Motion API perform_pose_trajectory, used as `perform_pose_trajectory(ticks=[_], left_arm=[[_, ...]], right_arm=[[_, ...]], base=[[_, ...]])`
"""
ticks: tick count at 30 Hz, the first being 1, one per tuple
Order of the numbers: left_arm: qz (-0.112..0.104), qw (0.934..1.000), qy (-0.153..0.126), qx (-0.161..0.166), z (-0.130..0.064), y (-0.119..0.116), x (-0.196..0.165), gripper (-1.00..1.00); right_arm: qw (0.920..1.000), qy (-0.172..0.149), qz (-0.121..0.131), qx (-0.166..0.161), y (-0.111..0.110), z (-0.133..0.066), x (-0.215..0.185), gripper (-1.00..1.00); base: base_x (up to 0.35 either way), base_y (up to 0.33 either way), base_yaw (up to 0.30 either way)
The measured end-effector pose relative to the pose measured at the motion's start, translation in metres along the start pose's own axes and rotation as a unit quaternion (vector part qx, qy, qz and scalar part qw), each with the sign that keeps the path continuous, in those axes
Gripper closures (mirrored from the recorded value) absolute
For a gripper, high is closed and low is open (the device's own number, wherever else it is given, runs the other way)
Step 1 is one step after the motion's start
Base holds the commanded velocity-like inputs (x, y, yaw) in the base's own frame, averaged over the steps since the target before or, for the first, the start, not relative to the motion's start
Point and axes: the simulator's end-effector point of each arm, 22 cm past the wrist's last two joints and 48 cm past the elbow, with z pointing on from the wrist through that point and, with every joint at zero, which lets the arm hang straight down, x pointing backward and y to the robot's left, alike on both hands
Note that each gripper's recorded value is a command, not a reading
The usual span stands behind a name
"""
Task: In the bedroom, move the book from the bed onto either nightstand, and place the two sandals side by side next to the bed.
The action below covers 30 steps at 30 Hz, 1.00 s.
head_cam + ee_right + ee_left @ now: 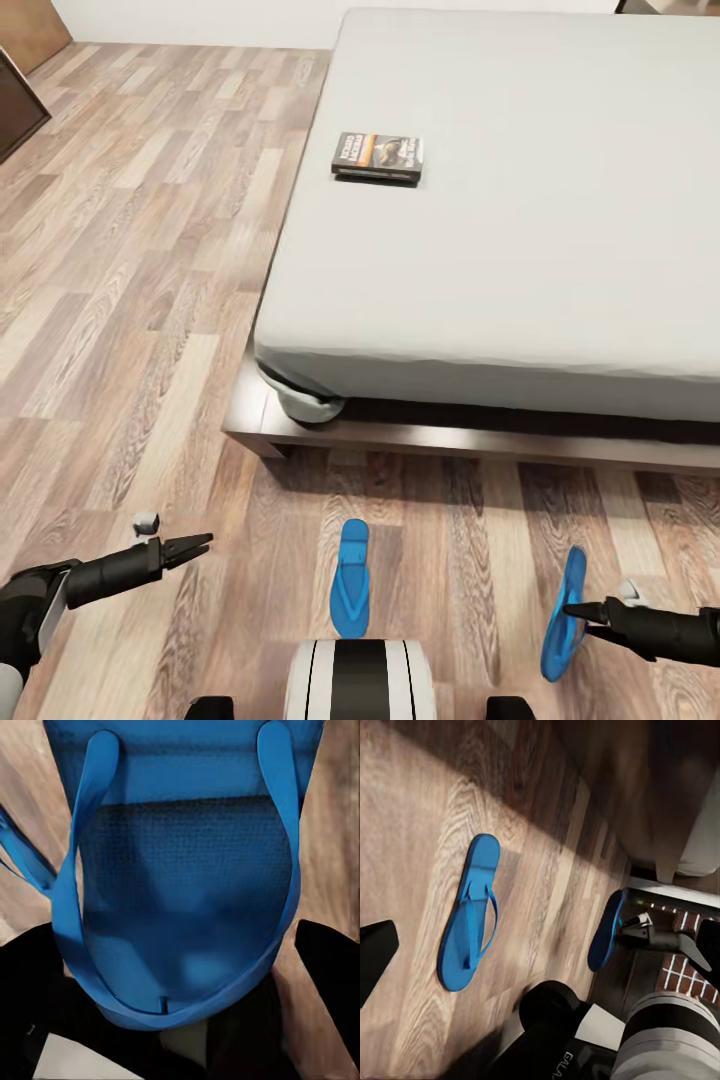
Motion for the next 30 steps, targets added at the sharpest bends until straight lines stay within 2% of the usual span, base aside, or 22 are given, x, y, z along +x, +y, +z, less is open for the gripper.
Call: perform_pose_trajectory(ticks=[1, 3, 9, 10, 12, 13, 15, 16, 19, 21, 23, 24, 25, 26, 28, 30], left_arm=[[0.0, 1.0, 0.0, 0.001, 0.001, 0.0, 0.001, -1.0], [0.0, 1.0, 0.0, 0.002, 0.002, -0.001, 0.001, -1.0], [-0.001, 1.0, 0.001, 0.004, 0.005, -0.002, 0.002, -1.0], [-0.001, 1.0, 0.001, 0.005, 0.006, -0.002, 0.002, -1.0], [-0.001, 1.0, 0.001, 0.005, 0.006, -0.002, 0.003, -1.0], [-0.001, 1.0, 0.001, 0.005, 0.007, -0.002, 0.003, -1.0], [-0.001, 1.0, 0.001, 0.006, 0.008, -0.003, 0.003, -1.0], [-0.002, 1.0, 0.001, 0.007, 0.008, -0.003, 0.003, -1.0], [-0.002, 1.0, 0.001, 0.002, 0.009, -0.001, 0.004, -1.0], [-0.002, 0.9999, 0.001, -0.01, 0.009, 0.005, 0.004, -1.0], [-0.002, 0.9998, 0.001, -0.021, 0.008, 0.01, 0.004, -1.0], [-0.002, 0.9997, 0.0, -0.023, 0.008, 0.01, 0.003, -1.0], [-0.002, 0.9997, 0.001, -0.025, 0.008, 0.011, 0.004, -1.0], [-0.002, 0.9997, 0.001, -0.026, 0.008, 0.012, 0.004, -1.0], [-0.003, 0.9996, 0.001, -0.027, 0.008, 0.012, 0.004, -1.0], [-0.003, 0.9996, 0.001, -0.027, 0.008, 0.012, 0.004, -1.0]], right_arm=[[0.9998, 0.0, -0.003, 0.017, -0.007, -0.001, -0.001, 1.0], [0.9995, 0.0, -0.003, 0.03, -0.012, -0.001, -0.001, 1.0], [0.9991, -0.002, -0.011, 0.042, -0.013, -0.003, -0.006, 1.0], [0.9984, -0.004, -0.017, 0.054, -0.016, -0.004, -0.009, 1.0], [0.9942, -0.01, -0.029, 0.103, -0.033, -0.008, -0.016, 1.0], [0.9873, -0.015, -0.036, 0.154, -0.052, -0.015, -0.022, 1.0], [0.9768, -0.022, -0.039, 0.209, -0.072, -0.025, -0.029, 1.0], [0.9727, -0.027, -0.042, 0.226, -0.077, -0.029, -0.033, 1.0], [0.9658, -0.038, -0.051, 0.251, -0.081, -0.037, -0.043, 1.0], [0.9641, -0.04, -0.053, 0.257, -0.082, -0.039, -0.045, 1.0], [0.9578, -0.043, -0.056, 0.279, -0.089, -0.044, -0.048, 1.0], [0.9523, -0.045, -0.057, 0.297, -0.095, -0.049, -0.049, 1.0], [0.9355, -0.05, -0.062, 0.344, -0.11, -0.063, -0.055, 1.0], [0.929, -0.055, -0.059, 0.361, -0.114, -0.069, -0.058, 1.0], [0.9172, -0.062, -0.061, 0.389, -0.12, -0.078, -0.063, 1.0], [0.9141, -0.064, -0.061, 0.396, -0.122, -0.08, -0.064, 1.0]], base=[[0.0, 0.316, 0.0], [0.0, 0.314, 0.0], [0.0, 0.307, 0.0], [0.0, 0.3, 0.0], [0.0, 0.298, 0.0], [0.0, 0.294, 0.0], [0.0, 0.291, 0.0], [0.0, 0.29, 0.0], [0.0, 0.285, 0.0], [0.0, 0.276, 0.0], [0.0, 0.263, 0.0], [0.0, 0.242, 0.0], [0.0, 0.215, 0.0], [0.0, 0.195, 0.0], [0.0, 0.141, 0.0], [0.0, 0.06, 0.0]])
